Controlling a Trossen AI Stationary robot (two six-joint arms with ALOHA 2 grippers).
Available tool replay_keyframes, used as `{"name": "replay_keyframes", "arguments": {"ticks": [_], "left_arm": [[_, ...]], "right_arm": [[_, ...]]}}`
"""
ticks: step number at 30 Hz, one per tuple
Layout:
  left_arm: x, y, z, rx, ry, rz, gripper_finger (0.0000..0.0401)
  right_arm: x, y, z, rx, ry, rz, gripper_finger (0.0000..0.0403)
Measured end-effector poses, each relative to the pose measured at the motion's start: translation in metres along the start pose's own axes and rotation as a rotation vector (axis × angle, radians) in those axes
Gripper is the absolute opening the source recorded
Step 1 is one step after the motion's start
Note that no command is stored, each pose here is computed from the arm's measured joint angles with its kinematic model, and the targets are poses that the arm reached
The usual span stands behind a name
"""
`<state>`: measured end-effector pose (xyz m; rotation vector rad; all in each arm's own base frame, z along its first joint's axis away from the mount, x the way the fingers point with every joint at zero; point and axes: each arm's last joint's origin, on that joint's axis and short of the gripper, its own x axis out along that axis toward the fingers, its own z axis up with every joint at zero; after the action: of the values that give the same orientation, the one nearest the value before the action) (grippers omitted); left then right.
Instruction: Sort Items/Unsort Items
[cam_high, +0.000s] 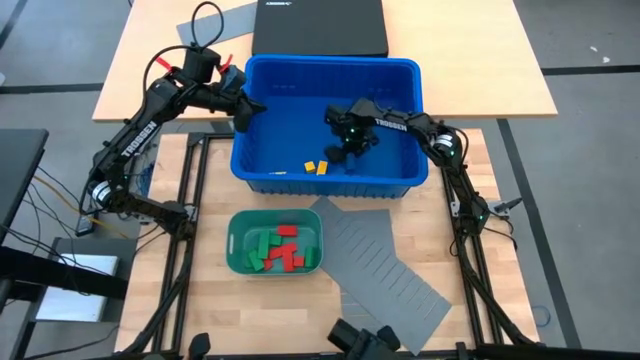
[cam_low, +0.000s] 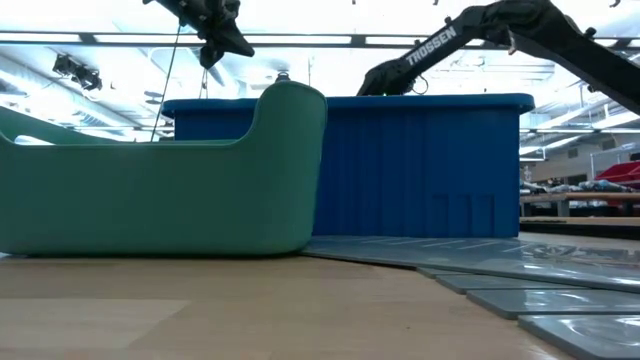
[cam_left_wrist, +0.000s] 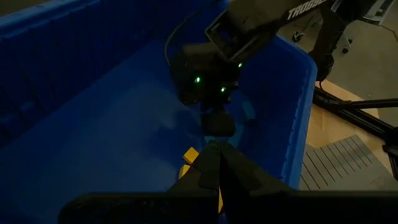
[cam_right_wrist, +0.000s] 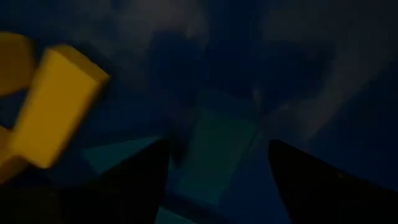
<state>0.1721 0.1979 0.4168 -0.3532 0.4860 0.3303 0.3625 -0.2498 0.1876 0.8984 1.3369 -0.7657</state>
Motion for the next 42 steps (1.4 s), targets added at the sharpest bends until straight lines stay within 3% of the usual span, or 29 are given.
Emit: {"name": "replay_keyframes", "arguments": {"ticks": [5, 10, 15, 20, 24, 27, 32, 42], "left_arm": [[0.000, 0.000, 0.000, 0.000, 0.002, 0.000, 0.0005], [0.000, 0.000, 0.000, 0.002, 0.002, 0.000, 0.0005], [0.000, 0.001, 0.000, -0.003, 0.001, 0.003, 0.0005], [0.000, 0.002, -0.001, -0.011, 0.012, 0.004, 0.0005], [0.001, 0.006, -0.001, -0.018, 0.010, 0.013, 0.0005], [0.007, 0.013, -0.002, -0.037, 0.029, 0.021, 0.0005], [0.014, 0.023, -0.002, -0.054, 0.037, 0.031, 0.0005], [0.032, 0.037, 0.003, -0.035, 0.004, 0.081, 0.0005]], "right_arm": [[0.021, -0.003, -0.005, 0.003, 0.025, 0.023, 0.0244], [0.024, 0.002, -0.007, -0.047, 0.010, 0.042, 0.0125], [0.002, 0.015, 0.002, -0.150, -0.045, 0.136, 0.0126], [-0.072, 0.025, 0.007, -0.244, -0.154, 0.214, 0.0126], [-0.151, 0.032, -0.002, -0.344, -0.321, 0.426, 0.0126], [-0.186, 0.037, -0.016, -0.428, -0.385, 0.633, 0.0126], [-0.210, 0.064, -0.051, -0.560, -0.367, 0.800, 0.0126], [-0.193, 0.131, -0.103, -0.708, -0.204, 0.863, 0.0126]]}}
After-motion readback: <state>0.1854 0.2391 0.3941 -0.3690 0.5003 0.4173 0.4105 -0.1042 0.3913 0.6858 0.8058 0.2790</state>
